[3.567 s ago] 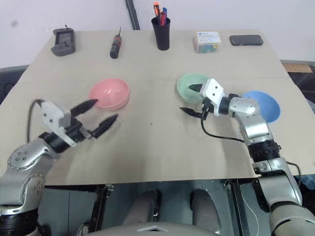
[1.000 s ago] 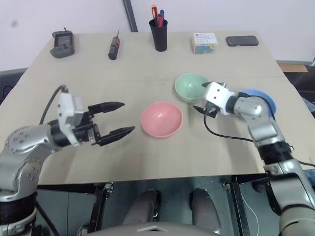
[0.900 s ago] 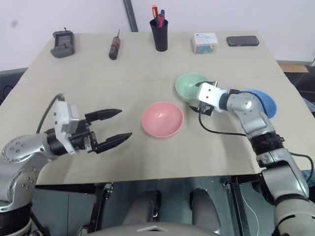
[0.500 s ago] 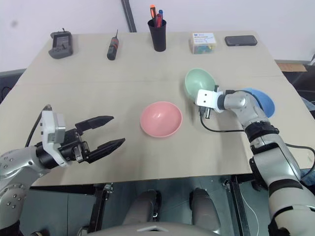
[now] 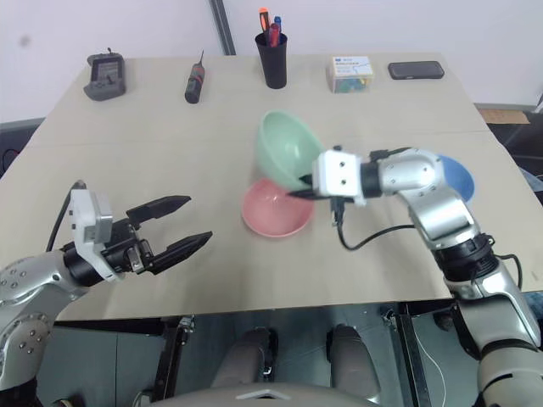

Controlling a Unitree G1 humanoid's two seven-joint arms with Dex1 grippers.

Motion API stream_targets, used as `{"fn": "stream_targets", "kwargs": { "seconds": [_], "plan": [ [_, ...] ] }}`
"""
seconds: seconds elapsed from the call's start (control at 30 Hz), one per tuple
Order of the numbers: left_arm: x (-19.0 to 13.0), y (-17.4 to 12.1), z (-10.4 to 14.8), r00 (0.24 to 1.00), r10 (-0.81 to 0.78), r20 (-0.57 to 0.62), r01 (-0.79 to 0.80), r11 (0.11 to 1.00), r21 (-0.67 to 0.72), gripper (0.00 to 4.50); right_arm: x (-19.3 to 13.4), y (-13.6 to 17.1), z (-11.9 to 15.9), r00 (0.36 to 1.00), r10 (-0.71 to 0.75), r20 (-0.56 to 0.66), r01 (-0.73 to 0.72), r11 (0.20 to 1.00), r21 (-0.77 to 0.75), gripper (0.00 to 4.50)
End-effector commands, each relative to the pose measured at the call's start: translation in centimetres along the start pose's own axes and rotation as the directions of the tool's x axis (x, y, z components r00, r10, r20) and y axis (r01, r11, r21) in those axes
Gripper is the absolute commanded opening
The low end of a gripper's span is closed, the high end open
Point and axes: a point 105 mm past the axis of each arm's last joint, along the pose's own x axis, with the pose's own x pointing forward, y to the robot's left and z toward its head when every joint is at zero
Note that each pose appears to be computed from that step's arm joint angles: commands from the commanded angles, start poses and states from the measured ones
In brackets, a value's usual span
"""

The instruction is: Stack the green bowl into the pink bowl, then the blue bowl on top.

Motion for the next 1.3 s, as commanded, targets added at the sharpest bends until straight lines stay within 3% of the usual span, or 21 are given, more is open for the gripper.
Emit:
{"fn": "stream_targets", "kwargs": {
  "seconds": [0.03, 0.07, 0.17, 0.27, 0.3, 0.43, 0.57, 0.73, 0.93, 1.17, 1.23, 1.3],
  "plan": [
    [0.1, 0.4, 0.7, 1.000, -0.011, 0.014, 0.010, 0.999, 0.046, 4.50, 1.7, 1.8, -0.2, 0.999, 0.026, -0.033, -0.024, 0.999, 0.043, 0.82],
    [0.2, 0.4, 0.7, 1.000, -0.017, 0.015, 0.016, 0.999, 0.044, 4.50, 1.9, 2.1, -0.7, 0.998, 0.026, -0.053, -0.023, 0.998, 0.058, 1.02],
    [0.6, 0.0, 0.6, 0.999, -0.045, 0.015, 0.045, 0.998, 0.044, 4.50, 1.5, 1.6, -1.6, 0.993, -0.033, -0.109, 0.038, 0.998, 0.041, 2.44],
    [0.9, -0.3, 0.8, 0.998, -0.065, 0.021, 0.064, 0.997, 0.049, 4.50, -0.1, -0.6, -0.7, 0.974, -0.214, -0.067, 0.218, 0.974, 0.060, 3.63],
    [1.1, -0.4, 0.8, 0.997, -0.079, 0.022, 0.078, 0.995, 0.054, 4.50, -1.3, -1.3, -0.3, 0.958, -0.284, -0.046, 0.287, 0.954, 0.090, 3.75],
    [1.8, -1.1, 1.1, 0.990, -0.137, 0.023, 0.135, 0.988, 0.081, 4.50, -6.3, -1.8, -0.8, 0.879, -0.469, -0.088, 0.476, 0.851, 0.223, 3.75],
    [2.6, -1.4, 1.7, 0.978, -0.204, 0.035, 0.199, 0.974, 0.109, 4.50, -13.2, -1.2, -6.9, 0.662, -0.618, -0.424, 0.732, 0.656, 0.185, 3.75],
    [3.0, -1.3, 2.1, 0.965, -0.260, 0.038, 0.254, 0.959, 0.127, 4.50, -15.7, 0.2, -11.5, 0.526, -0.606, -0.597, 0.819, 0.550, 0.163, 3.75],
    [3.3, -1.2, 2.8, 0.961, -0.271, 0.050, 0.261, 0.953, 0.153, 4.50, -15.2, 0.4, -13.3, 0.521, -0.583, -0.623, 0.842, 0.469, 0.265, 3.75],
    [3.1, -1.5, 2.9, 0.960, -0.275, 0.048, 0.265, 0.951, 0.157, 4.50, -14.9, 0.3, -13.5, 0.542, -0.570, -0.618, 0.832, 0.471, 0.295, 0.65],
    [3.0, -1.5, 2.8, 0.963, -0.266, 0.050, 0.255, 0.955, 0.154, 4.50, -14.9, 0.2, -13.3, 0.549, -0.568, -0.613, 0.826, 0.483, 0.291, 0.04],
    [2.9, -1.3, 2.6, 0.968, -0.246, 0.052, 0.237, 0.961, 0.140, 4.50, -14.6, -0.5, -12.0, 0.574, -0.580, -0.578, 0.805, 0.527, 0.271, 0.04]
  ]
}}
